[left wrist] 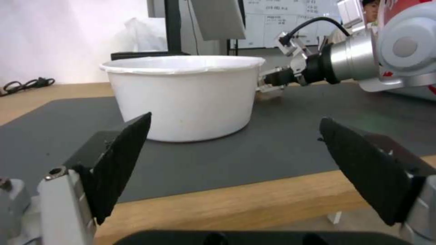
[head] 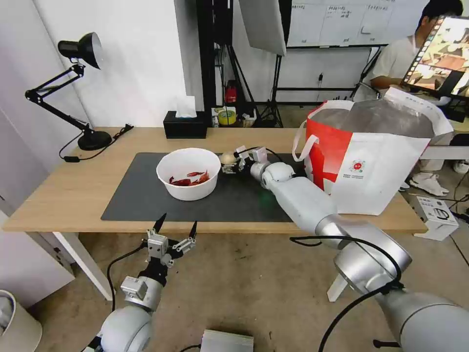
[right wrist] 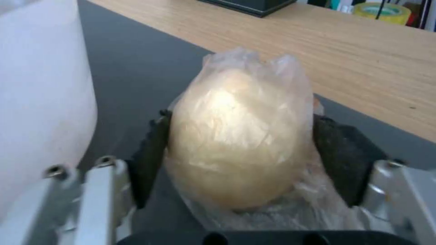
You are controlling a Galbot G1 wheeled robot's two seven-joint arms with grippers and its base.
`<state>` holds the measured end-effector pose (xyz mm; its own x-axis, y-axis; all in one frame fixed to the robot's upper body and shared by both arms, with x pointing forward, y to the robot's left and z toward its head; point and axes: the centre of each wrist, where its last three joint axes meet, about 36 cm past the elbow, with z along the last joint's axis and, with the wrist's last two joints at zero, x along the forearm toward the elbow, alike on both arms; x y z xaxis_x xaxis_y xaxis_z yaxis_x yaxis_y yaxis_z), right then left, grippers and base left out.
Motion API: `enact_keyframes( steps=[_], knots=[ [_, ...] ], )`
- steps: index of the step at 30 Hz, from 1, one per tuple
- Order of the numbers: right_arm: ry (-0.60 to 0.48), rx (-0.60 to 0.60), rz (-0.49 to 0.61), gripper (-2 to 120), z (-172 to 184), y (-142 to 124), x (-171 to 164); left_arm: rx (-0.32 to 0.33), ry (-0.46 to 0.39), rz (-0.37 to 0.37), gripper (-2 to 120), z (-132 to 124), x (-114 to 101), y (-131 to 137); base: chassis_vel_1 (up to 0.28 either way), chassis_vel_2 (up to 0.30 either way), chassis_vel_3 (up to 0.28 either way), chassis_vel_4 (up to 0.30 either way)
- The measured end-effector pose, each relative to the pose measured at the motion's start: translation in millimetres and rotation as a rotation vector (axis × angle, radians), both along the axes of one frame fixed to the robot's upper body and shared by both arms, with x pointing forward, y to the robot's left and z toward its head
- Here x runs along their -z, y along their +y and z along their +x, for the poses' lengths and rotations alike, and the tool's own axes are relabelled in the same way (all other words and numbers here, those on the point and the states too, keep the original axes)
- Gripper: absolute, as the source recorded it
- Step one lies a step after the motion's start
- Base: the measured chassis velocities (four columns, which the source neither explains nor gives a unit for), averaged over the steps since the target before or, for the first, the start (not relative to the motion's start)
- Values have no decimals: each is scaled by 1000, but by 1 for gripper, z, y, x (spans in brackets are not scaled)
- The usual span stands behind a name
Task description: Pick up the trash from the table and place it into the takeout bag.
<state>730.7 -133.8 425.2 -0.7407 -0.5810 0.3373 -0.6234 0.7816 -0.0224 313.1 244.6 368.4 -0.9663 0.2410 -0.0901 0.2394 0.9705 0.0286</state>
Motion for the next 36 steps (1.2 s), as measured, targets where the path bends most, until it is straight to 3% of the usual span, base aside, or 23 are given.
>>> enact_keyframes(
  steps=[13, 16, 17, 19, 20, 23, 24, 28, 33, 36],
  knots=[
    [-31, 66, 27, 27, -23, -31, -12, 5, -6, -3, 100, -2, 0, -4, 0, 0, 0, 0],
    [-80, 101, 54, 13, -65, -35, -33, 7, -11, -3, 100, -3, -3, -4, 0, 0, 0, 0],
    [-80, 101, 54, 13, -65, -35, -33, 7, -11, -3, 100, -3, -3, -4, 0, 0, 0, 0],
    [-91, 120, 67, 7, -101, -36, -32, 7, -10, -5, 100, -5, -4, -4, 0, 0, 0, 0],
    [-91, 120, 67, 7, -101, -36, -32, 7, -10, -5, 100, -5, -4, -4, 0, 0, 0, 0],
    [-145, 134, 102, 4, -168, -40, -43, 2, -17, -5, 100, -8, -7, -4, 0, 0, 0, 0],
    [-145, 134, 102, 4, -168, -40, -43, 2, -17, -5, 100, -8, -7, -4, 0, 0, 0, 0],
    [-193, 86, 122, 4, -222, -33, -50, -72, -29, -3, 100, -27, -11, 5, 0, 0, 0, 0],
    [-229, 85, 126, 4, -250, -38, -56, -83, -36, -6, 100, -32, -13, 4, 0, 0, 0, 0],
    [-321, 126, 114, 4, -273, -55, -82, -78, -36, -7, 100, -35, -13, 2, 0, 0, 0, 0]
  ],
)
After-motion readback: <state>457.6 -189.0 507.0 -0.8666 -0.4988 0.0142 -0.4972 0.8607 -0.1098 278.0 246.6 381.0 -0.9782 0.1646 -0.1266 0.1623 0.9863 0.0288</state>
